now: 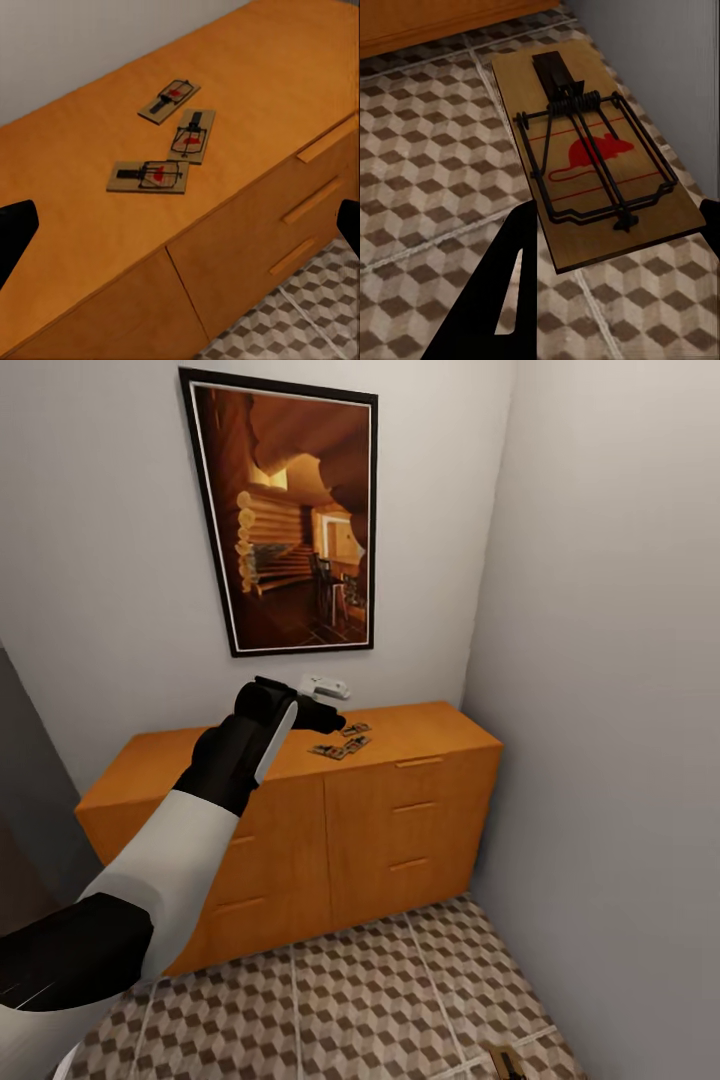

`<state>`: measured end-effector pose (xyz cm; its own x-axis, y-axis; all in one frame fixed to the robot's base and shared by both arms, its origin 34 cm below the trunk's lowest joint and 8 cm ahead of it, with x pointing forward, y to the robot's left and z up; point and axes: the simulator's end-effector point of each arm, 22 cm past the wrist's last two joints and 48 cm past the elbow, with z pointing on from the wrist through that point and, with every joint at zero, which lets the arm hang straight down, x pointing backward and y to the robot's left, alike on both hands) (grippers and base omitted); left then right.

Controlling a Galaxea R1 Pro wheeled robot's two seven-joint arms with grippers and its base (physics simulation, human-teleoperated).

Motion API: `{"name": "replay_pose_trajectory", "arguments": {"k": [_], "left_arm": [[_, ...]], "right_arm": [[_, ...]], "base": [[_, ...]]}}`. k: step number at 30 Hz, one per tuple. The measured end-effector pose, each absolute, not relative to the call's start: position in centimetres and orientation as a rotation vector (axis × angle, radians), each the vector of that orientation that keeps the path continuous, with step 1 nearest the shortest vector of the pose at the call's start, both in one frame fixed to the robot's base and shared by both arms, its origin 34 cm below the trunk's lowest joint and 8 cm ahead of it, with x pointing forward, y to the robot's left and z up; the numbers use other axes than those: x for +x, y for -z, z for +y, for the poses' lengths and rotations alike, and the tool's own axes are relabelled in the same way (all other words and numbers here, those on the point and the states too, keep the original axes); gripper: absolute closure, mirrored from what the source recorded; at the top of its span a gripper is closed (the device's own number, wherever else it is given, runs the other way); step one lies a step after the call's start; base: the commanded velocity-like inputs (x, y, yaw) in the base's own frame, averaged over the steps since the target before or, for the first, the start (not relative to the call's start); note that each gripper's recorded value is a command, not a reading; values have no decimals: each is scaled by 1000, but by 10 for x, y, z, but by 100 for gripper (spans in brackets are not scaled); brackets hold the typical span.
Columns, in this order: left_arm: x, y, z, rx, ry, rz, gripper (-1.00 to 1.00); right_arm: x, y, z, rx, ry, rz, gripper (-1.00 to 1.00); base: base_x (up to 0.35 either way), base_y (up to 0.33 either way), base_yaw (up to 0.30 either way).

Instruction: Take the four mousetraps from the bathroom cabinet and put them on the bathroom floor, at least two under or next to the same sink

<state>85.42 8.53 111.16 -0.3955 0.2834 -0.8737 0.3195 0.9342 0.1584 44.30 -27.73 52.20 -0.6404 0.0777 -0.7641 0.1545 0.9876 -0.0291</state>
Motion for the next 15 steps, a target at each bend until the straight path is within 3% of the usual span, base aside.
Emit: {"name": "replay_pose_trajectory", "arguments": {"k": [7,15], "left_arm": [[853,-1110,86,433,40,2010,-100],[854,-1103,87,433,38,2028,-100]], "right_arm": [[444,-523,-277,162,115,2264,100],[444,-523,-277,161,114,2264,100]], "base": [[0,20,-77],[75,188,-4]]}}
